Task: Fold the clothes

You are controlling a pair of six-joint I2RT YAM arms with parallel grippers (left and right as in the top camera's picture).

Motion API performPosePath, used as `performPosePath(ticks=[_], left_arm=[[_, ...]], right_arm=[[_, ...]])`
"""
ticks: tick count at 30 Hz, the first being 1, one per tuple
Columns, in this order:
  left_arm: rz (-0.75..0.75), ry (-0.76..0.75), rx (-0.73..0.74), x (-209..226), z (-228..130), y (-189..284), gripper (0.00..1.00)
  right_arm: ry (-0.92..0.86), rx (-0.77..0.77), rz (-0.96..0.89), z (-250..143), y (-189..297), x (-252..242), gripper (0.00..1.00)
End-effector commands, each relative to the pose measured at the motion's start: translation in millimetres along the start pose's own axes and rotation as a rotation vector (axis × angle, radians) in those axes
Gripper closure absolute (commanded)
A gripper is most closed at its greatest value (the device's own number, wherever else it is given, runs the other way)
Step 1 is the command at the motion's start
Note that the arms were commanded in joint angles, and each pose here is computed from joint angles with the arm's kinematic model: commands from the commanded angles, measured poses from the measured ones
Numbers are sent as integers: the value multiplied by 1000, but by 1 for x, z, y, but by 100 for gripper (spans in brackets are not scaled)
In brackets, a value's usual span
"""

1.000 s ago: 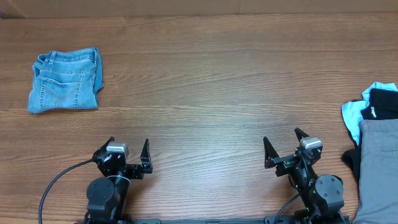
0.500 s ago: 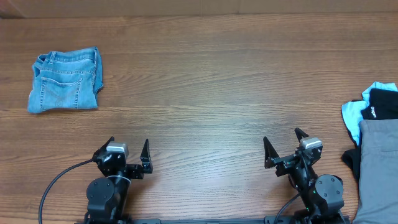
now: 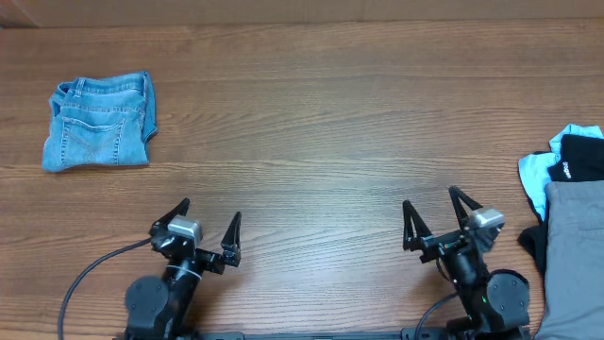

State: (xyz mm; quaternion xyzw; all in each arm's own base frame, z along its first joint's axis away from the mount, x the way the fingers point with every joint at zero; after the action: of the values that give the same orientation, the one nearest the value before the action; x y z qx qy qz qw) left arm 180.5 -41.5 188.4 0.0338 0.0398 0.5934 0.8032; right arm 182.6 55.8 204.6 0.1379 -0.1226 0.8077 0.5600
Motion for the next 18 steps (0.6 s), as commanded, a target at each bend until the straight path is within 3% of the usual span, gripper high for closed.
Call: performPosePath(ticks=[1,6,18], left_arm=[[69,-8,-160,4,64,22,0],[135,-10,-44,12,92,24,0],[132,58,436,25,192,-39,0]], right_arm=[[-71,-85,71,32,7,17,0],[-83,-16,37,51,12,26,0],[-195,587,-264,101,-42,30,0]])
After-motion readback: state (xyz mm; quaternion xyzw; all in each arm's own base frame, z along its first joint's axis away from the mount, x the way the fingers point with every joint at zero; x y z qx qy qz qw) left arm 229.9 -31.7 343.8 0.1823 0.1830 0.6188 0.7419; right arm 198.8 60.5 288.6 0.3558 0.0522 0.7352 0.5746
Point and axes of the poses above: each gripper's point midway between its finger pads, its own y axis back along the fingers, its own x axis along the line the jaws close on, z = x × y, the point moved 5 cm from there along y, back along the fingers, and after that the axes turned 6 degrees about -y, right-handed, at the moved point
